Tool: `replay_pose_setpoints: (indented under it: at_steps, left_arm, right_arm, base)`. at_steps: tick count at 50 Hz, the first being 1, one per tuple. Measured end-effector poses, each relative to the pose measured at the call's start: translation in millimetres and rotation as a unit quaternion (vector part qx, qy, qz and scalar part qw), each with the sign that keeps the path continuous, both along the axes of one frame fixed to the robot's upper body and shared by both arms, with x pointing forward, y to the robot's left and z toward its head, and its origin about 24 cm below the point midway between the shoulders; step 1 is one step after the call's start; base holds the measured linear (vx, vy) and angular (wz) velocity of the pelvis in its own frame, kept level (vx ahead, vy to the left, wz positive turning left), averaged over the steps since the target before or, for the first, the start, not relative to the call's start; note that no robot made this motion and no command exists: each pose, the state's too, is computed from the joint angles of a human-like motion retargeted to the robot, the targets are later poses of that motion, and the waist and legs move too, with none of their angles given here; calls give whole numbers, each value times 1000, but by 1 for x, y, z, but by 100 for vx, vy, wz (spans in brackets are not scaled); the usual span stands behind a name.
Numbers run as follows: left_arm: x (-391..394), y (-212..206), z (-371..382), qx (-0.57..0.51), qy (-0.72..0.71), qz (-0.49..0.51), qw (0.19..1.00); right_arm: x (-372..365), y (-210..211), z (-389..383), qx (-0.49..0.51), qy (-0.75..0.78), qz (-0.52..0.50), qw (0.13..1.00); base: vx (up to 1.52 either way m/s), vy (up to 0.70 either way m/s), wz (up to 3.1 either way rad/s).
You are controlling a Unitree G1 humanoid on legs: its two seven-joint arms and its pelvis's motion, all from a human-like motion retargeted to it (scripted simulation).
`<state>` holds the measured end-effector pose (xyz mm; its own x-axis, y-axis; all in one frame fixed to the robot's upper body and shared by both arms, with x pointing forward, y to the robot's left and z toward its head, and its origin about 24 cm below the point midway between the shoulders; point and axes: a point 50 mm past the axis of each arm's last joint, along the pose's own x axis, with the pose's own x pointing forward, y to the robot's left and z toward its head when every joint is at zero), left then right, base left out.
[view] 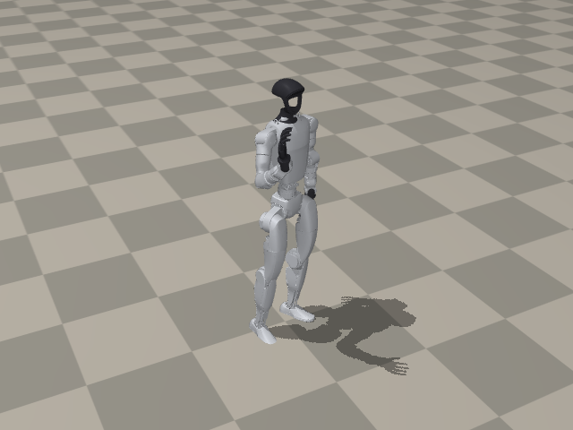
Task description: In place motions
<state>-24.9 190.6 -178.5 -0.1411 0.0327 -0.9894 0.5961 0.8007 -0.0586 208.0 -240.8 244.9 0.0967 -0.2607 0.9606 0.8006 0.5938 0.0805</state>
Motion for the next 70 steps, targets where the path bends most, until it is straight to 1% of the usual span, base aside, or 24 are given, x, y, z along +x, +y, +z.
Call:
replay_pose_setpoints:
  at_steps: [15, 28, 70]
  left_arm:
    - [-2, 0, 0, 0, 2, -1, 1000]
    - [-1, 2, 0, 2, 2, -3, 1000]
    - [-2, 1, 0, 1, 2, -4, 1000]
  right_arm:
    - [5, -2, 5, 32, -2, -11, 999]
    - [6, 2, 11, 10, -6, -26, 1000]
    - [8, 4, 8, 11, -2, -21, 1000]
  base:
    - [0, 0, 0]
    - [0, 0, 0]
    - [0, 0, 0]
